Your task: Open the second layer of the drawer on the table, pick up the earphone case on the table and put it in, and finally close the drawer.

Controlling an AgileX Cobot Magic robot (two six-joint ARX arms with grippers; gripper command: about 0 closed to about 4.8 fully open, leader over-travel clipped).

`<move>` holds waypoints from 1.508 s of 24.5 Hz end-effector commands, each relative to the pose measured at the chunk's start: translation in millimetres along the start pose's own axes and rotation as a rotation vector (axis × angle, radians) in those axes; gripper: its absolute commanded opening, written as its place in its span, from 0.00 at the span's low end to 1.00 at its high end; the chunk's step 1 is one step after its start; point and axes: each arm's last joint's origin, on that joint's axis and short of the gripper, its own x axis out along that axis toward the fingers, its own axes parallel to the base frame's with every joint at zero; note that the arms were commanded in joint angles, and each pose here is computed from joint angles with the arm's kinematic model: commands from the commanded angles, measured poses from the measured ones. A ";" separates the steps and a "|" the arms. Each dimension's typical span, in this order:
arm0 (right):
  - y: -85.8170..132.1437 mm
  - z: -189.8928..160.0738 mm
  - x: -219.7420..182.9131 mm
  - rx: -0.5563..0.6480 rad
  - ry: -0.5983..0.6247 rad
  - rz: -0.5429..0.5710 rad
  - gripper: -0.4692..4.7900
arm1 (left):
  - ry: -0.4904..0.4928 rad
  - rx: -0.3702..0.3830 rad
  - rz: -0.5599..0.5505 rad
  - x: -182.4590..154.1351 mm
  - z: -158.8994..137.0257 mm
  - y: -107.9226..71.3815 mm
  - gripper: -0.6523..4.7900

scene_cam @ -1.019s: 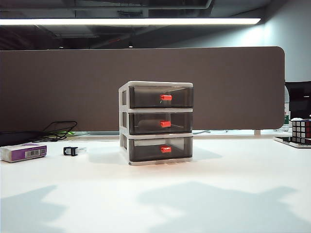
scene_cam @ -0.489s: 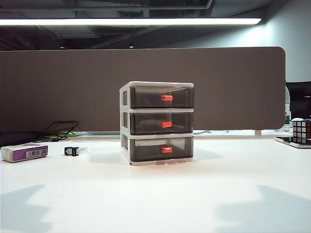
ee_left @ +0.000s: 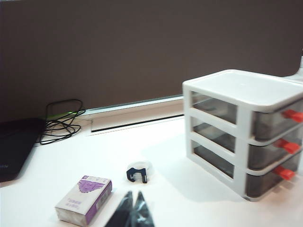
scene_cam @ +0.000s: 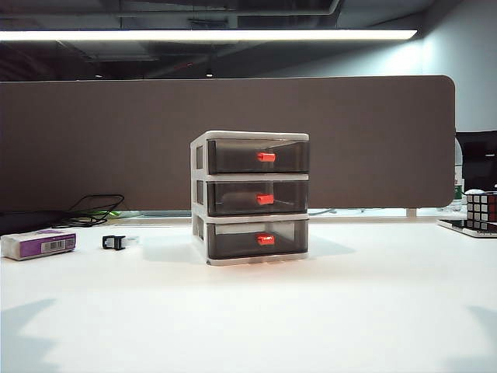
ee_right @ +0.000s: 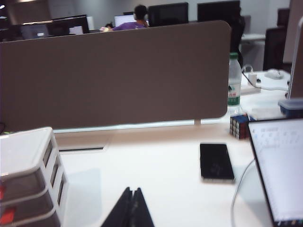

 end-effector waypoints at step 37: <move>-7.7 -96.8 40.1 -0.079 -0.049 0.084 0.09 | 0.028 -0.010 0.171 6.3 -17.2 36.3 0.11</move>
